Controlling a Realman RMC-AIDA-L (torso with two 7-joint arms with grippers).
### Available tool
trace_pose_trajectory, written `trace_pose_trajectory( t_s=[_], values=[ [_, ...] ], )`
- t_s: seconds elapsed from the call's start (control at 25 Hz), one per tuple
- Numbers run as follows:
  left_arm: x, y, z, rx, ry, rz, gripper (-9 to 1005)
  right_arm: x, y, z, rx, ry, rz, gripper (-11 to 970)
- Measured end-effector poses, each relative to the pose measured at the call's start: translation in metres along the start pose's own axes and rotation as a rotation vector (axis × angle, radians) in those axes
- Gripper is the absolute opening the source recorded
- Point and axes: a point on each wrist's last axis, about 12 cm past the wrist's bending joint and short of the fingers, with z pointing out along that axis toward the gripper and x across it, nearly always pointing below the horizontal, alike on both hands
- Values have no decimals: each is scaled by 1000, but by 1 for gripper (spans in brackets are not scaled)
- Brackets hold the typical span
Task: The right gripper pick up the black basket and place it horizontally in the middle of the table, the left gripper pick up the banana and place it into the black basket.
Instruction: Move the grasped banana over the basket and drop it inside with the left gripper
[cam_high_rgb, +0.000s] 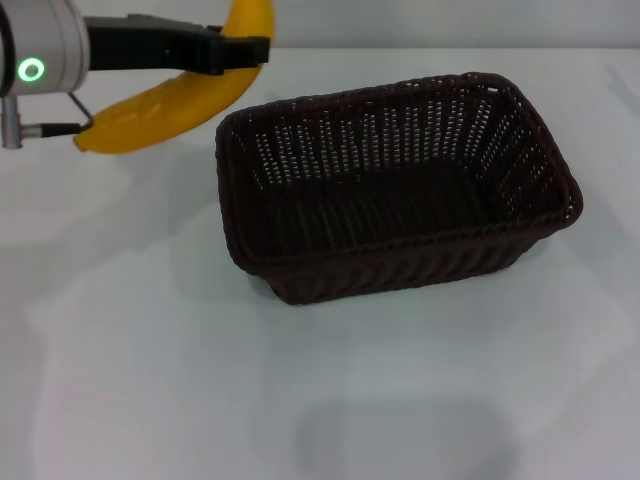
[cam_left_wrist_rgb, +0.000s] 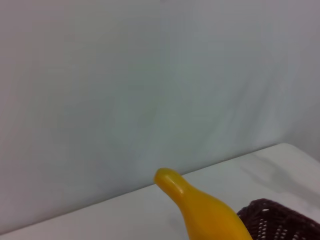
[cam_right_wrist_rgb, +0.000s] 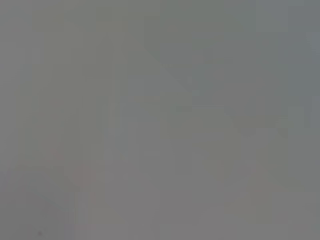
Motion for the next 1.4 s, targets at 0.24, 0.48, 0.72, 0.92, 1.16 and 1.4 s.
trace_pose_trajectory(
  t_s=[0.24,0.48,0.72,0.92,1.16,1.4],
  values=[
    [-9,-12,12,81,-10,76,512,0,2,2,-9,1,0,843],
    [-12,-29,30,200,-14,140,514,0,5,4,-25,1,-2,844],
    [-6,-38,42,291,-26,147,517,0,6,4,-27,0,-4,843],
    [-1,-40,43,324,-39,131,518,0,6,4,-27,0,-4,842],
    [2,-40,43,337,-42,117,521,-1,7,6,-30,-5,-4,841],
    [5,-35,41,310,-60,74,523,-2,7,7,-31,-6,-3,840]
  ],
)
